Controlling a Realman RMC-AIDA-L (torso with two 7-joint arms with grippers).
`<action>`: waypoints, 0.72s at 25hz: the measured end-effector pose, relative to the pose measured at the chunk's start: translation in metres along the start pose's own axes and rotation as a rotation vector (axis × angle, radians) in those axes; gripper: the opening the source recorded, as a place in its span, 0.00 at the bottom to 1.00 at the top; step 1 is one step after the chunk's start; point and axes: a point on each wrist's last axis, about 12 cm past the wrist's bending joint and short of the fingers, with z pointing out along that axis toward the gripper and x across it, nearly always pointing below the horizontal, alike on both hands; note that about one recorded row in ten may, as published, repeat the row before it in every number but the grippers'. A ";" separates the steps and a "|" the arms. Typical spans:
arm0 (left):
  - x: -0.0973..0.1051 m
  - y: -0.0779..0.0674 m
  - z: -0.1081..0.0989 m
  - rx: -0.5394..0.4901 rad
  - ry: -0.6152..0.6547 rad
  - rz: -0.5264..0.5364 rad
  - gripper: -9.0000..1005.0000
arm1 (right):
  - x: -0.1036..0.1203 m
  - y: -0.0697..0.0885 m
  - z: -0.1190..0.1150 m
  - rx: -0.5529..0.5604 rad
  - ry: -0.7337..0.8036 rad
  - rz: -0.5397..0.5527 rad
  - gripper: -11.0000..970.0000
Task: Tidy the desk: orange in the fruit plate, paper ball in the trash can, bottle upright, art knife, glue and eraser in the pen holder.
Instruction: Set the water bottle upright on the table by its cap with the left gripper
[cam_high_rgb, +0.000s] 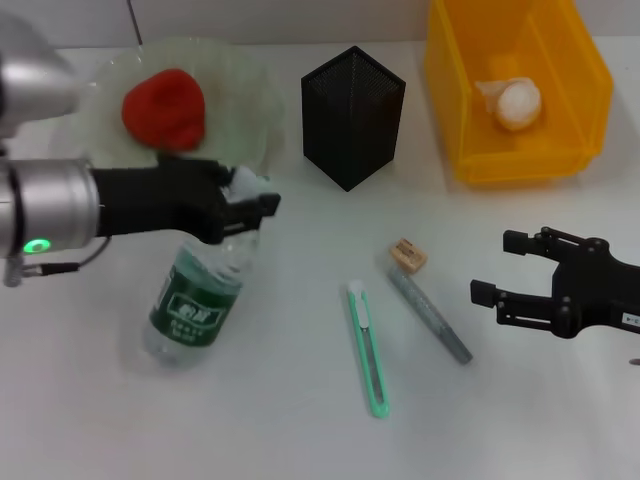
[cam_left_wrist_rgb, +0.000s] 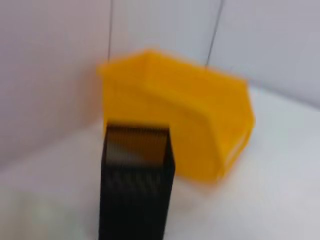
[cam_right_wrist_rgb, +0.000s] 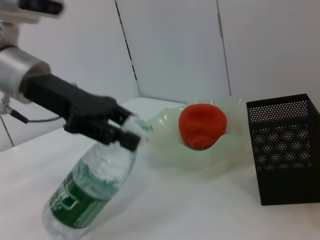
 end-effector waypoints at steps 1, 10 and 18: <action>0.006 0.002 -0.009 0.008 -0.070 0.048 0.45 | 0.000 0.000 0.000 -0.001 -0.001 0.000 0.87; 0.029 0.018 -0.035 -0.001 -0.238 0.060 0.45 | -0.003 0.000 0.002 -0.010 -0.002 0.002 0.87; 0.036 0.020 -0.045 0.002 -0.299 0.109 0.45 | -0.004 0.000 0.003 -0.018 -0.004 0.000 0.87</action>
